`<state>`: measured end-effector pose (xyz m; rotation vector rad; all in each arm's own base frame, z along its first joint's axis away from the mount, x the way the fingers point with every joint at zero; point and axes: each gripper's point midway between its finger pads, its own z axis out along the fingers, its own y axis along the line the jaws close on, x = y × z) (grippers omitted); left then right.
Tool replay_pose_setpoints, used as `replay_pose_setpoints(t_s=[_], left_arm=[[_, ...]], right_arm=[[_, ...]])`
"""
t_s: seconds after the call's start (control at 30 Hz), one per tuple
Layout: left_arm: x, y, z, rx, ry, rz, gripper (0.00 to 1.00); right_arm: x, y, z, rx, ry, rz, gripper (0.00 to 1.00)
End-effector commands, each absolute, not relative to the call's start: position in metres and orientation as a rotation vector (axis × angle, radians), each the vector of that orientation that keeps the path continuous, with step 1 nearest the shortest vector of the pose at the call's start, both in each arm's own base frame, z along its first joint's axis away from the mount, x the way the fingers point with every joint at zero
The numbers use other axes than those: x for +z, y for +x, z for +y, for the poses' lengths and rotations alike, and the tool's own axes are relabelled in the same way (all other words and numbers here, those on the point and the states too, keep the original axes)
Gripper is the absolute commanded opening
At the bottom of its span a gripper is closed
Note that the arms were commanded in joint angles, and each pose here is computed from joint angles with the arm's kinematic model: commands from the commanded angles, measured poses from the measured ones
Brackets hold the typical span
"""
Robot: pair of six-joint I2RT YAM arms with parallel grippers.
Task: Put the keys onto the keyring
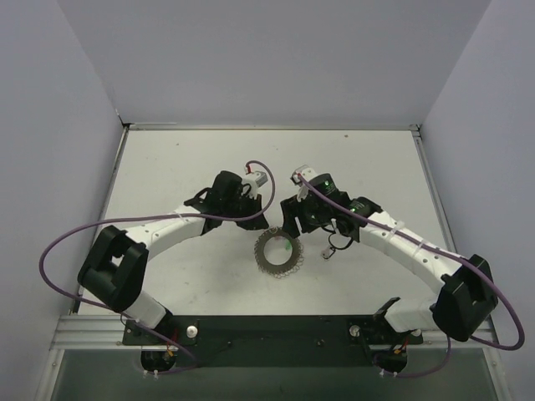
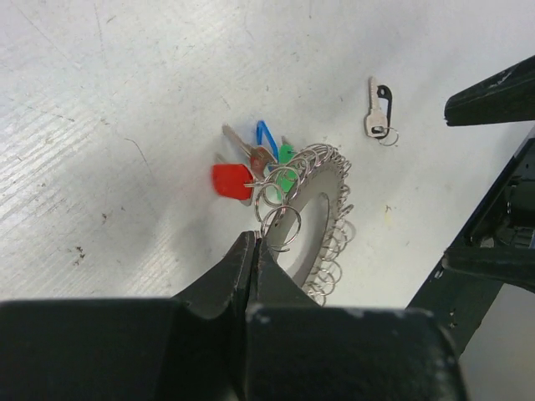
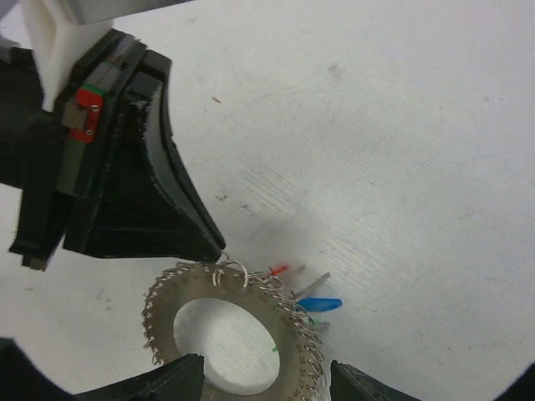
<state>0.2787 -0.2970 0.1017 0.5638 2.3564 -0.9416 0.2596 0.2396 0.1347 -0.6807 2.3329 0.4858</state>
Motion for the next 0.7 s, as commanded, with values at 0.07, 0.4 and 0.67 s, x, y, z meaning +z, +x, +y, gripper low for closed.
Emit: replay_pose_setpoints(t_s=[0.07,0.4,0.67], left_arm=[[0.162,0.279,-0.303,-0.971,0.627,2.192,0.0],[0.216,0.256,-0.309,-1.081,0.75,2.051,0.0],[0.249,0.227,-0.313,-1.176,0.879,1.9,0.0]], right_arm=[[0.189,0.24,0.27,0.742,-0.854,2.096,0.61],[0.233,0.223,0.288,0.895,-0.991,1.919,0.65],[0.25,0.214,0.289,0.938,-1.042,1.83,0.65]])
